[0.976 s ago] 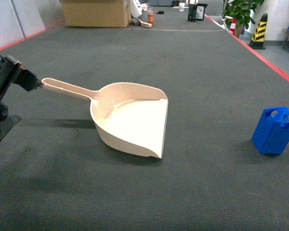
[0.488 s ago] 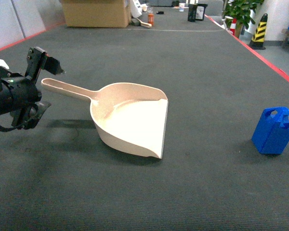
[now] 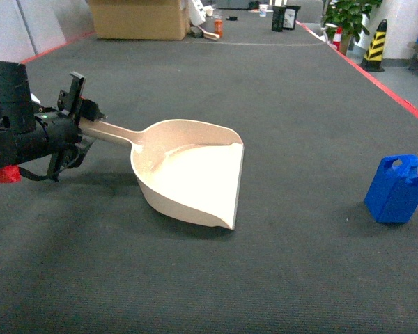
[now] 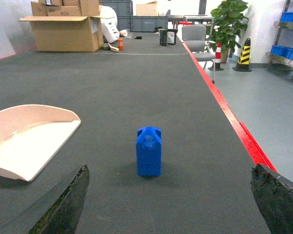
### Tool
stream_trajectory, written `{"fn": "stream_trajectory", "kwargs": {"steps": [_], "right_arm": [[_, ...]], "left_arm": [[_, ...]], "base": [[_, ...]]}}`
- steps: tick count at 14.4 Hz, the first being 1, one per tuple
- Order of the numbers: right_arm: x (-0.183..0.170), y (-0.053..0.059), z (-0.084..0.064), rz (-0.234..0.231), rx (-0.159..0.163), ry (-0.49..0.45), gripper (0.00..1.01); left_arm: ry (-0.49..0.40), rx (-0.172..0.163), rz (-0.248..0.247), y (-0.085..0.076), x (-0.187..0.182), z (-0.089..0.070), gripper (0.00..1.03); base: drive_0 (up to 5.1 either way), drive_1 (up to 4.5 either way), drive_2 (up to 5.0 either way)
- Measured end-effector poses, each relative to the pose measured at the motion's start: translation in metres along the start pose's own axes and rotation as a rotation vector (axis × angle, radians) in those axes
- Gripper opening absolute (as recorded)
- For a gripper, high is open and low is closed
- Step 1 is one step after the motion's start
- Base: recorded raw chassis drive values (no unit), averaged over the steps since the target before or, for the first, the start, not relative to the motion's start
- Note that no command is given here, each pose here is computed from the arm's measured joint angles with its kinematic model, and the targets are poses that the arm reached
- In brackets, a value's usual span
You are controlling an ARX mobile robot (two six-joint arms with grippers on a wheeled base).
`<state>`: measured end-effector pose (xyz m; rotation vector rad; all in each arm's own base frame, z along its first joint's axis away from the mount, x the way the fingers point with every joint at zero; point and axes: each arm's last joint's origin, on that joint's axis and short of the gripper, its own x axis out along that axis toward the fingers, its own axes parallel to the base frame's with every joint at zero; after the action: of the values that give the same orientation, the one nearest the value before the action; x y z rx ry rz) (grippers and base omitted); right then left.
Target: Place part in tray to right shelf
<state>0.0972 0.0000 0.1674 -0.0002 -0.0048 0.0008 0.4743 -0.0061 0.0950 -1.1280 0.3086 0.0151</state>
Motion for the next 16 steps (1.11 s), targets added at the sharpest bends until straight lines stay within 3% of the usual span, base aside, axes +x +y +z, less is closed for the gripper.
{"fn": "stream_trajectory", "kwargs": {"steps": [1,2,5,6,8,10,13,14,16], "right_arm": [[0.0,0.0,0.0,0.0,0.0,0.0,0.98],[0.0,0.0,0.0,0.0,0.0,0.0,0.98],[0.0,0.0,0.0,0.0,0.0,0.0,0.98],[0.0,0.0,0.0,0.0,0.0,0.0,0.98],[0.0,0.0,0.0,0.0,0.0,0.0,0.98],[0.0,0.0,0.0,0.0,0.0,0.0,0.98],[0.0,0.0,0.0,0.0,0.0,0.0,0.98],[0.0,0.0,0.0,0.0,0.0,0.0,0.98],[0.0,0.0,0.0,0.0,0.0,0.0,0.98]], "left_arm": [[0.003,-0.004,-0.013,-0.002,0.001,-0.003,0.28],[0.006,-0.049,-0.041,-0.006,0.002,-0.004,0.17],[-0.01,-0.044,-0.093,-0.014,-0.012,-0.005,0.16],[-0.026,-0.026,-0.148,-0.026,-0.025,-0.002,0.16],[-0.055,-0.006,-0.317,-0.069,-0.058,0.0,0.16],[-0.011,-0.014,-0.45,-0.096,-0.081,-0.021,0.15],[0.098,-0.125,-0.516,-0.113,-0.088,-0.058,0.15],[0.105,-0.16,-0.496,-0.112,-0.087,-0.061,0.15],[0.113,-0.245,-0.427,-0.086,-0.075,-0.069,0.15]], "base": [[0.0,0.0,0.0],[0.0,0.0,0.0],[0.0,0.0,0.0],[0.0,0.0,0.0],[0.0,0.0,0.0],[0.0,0.0,0.0],[0.0,0.0,0.0],[0.0,0.0,0.0],[0.0,0.0,0.0]]}}
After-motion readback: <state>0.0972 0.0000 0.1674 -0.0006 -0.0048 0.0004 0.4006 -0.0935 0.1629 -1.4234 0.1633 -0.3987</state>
